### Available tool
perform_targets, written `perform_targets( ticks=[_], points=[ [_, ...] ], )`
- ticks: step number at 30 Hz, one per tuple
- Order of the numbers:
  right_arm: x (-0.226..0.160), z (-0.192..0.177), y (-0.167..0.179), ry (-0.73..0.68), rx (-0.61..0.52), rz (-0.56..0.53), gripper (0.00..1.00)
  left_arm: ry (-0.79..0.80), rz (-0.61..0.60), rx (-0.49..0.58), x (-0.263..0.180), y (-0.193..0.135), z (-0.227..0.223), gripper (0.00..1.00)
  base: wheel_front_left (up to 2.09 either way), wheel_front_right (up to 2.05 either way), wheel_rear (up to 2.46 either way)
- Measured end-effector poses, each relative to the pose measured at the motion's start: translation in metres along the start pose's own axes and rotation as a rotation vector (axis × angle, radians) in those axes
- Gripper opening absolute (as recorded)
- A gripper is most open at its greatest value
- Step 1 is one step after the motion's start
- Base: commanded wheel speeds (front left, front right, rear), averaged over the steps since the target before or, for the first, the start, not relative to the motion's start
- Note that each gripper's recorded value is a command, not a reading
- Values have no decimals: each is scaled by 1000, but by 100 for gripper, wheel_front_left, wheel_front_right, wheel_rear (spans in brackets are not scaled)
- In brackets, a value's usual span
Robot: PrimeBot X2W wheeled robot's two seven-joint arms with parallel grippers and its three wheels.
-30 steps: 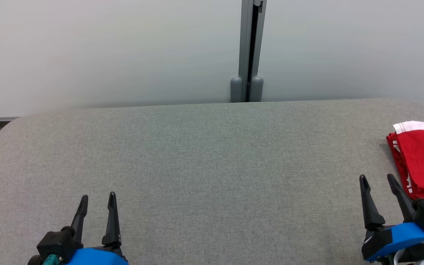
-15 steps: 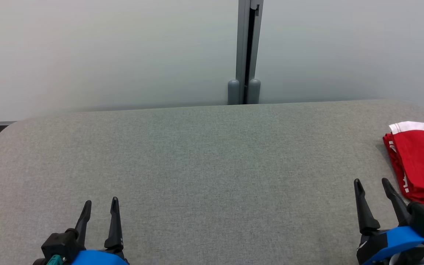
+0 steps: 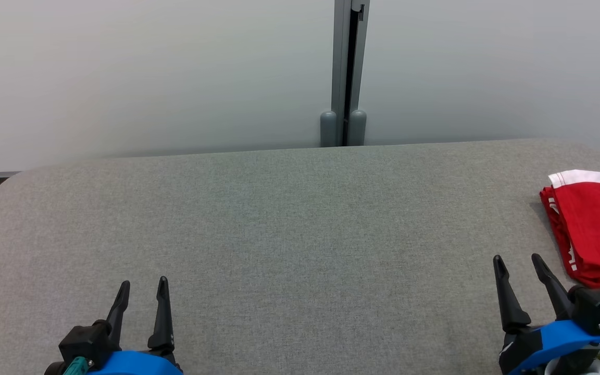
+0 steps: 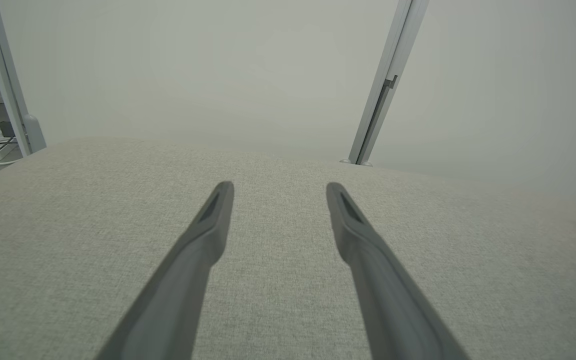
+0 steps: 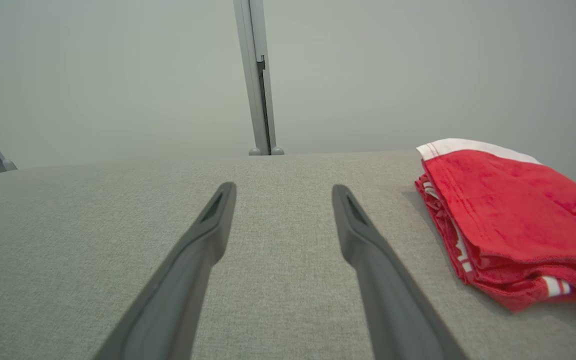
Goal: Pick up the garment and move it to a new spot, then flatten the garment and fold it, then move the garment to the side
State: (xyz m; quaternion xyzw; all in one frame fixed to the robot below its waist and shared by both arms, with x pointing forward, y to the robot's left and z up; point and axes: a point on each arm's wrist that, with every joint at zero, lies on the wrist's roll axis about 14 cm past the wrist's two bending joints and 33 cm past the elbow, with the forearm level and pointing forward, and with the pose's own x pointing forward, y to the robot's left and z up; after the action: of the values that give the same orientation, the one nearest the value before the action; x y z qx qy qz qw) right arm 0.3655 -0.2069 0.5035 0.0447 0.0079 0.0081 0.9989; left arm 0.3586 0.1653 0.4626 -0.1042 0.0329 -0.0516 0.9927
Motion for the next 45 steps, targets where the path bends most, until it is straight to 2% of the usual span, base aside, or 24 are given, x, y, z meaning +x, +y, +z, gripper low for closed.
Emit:
perform_targets(
  ticks=[13, 14, 22, 45],
  points=[
    [-1, -2, 0, 0, 8, 2, 100, 9, -9, 3, -1, -2, -2, 100, 0, 0, 0],
    [-2, -5, 0, 10, 10, 0, 0, 18, -6, 0, -2, -2, -5, 0, 0, 0, 0],
    [-13, -38, -1, 112, 65, -22, 0, 127, 32, -61, -20, 2, -40, 0, 0, 0, 0],
    [-8, -34, -3, 96, 458, -70, 0, 89, 132, -419, -11, 17, -25, 0, 0, 0, 0]
  ],
)
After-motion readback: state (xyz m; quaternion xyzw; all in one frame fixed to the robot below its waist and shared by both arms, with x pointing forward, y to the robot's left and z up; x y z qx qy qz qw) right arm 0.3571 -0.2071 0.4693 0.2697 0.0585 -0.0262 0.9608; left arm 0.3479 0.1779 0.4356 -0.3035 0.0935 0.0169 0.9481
